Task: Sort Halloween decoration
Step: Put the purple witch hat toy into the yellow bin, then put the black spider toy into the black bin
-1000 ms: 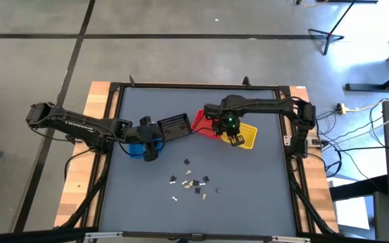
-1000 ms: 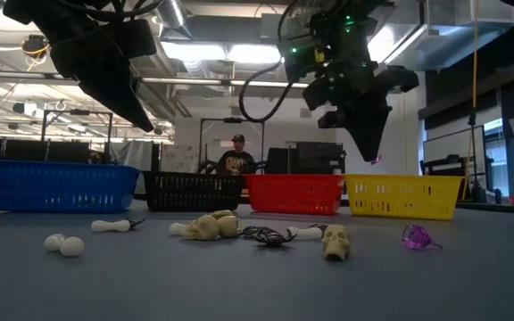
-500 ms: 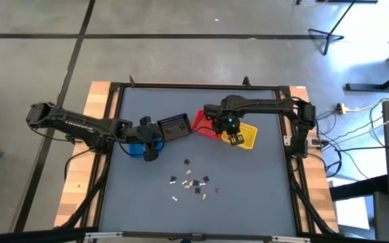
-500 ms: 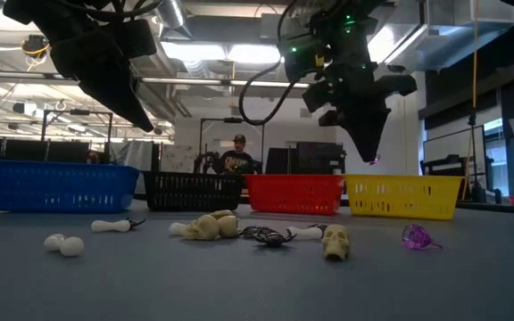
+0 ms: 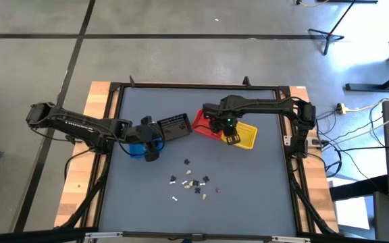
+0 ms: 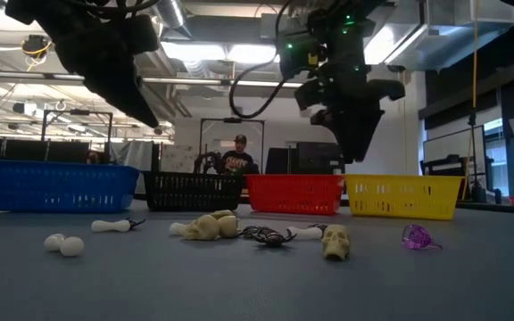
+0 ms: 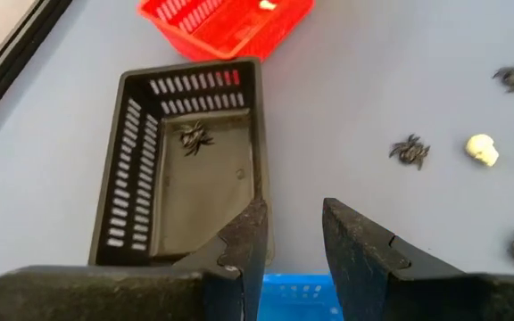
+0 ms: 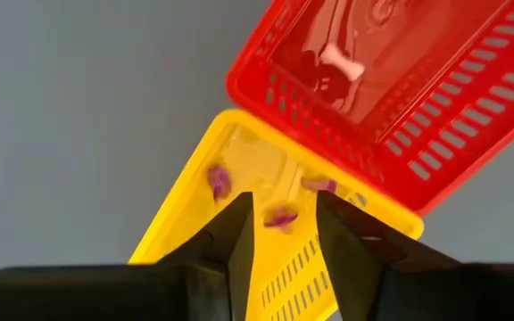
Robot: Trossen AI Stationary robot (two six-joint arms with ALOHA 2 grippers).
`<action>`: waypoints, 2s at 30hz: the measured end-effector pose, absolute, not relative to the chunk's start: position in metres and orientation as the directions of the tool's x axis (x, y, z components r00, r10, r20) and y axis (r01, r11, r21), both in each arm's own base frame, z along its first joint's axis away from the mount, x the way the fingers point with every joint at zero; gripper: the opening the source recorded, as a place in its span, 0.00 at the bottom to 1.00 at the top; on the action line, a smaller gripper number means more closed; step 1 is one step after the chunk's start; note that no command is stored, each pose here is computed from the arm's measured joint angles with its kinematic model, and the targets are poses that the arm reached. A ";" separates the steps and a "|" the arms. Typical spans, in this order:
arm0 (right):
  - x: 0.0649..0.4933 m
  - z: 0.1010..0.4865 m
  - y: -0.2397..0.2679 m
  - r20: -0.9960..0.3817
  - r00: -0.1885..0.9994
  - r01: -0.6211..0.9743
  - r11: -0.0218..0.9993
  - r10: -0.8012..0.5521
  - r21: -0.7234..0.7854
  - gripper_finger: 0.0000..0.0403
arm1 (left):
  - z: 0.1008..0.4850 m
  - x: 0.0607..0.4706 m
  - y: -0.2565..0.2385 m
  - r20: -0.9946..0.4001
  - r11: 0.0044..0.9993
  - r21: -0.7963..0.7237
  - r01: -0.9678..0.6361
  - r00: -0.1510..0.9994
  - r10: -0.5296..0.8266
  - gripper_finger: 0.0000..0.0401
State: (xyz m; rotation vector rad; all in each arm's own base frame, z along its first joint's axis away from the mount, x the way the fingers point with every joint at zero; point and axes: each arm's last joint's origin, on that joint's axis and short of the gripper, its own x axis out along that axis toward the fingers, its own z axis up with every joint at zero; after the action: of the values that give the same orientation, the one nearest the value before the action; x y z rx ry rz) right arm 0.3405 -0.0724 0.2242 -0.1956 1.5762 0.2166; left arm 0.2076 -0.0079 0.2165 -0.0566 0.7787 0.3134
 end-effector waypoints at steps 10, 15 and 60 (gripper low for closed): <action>0.341 0.224 -0.072 -1.000 -0.008 -0.259 0.966 0.009 0.011 0.31 | 0.217 0.209 -0.012 -0.708 0.950 -0.074 -0.303 0.687 0.163 0.26; 0.342 0.224 -0.072 -1.000 -0.002 -0.260 0.966 0.009 0.009 0.31 | 0.217 0.209 -0.021 -0.708 0.869 -0.274 -0.412 0.698 0.107 0.26; 0.355 0.225 -0.075 -0.992 0.129 -0.160 0.986 -0.016 -0.037 0.31 | 0.144 0.256 -0.113 -0.682 0.959 -0.240 -0.150 0.730 -0.057 0.26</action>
State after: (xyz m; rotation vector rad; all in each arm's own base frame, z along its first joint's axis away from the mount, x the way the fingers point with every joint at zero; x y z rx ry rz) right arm 0.3546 -0.0750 0.2251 -0.1461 1.4396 0.1049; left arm 0.2558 -0.1132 0.1445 -0.2888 0.7541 0.0520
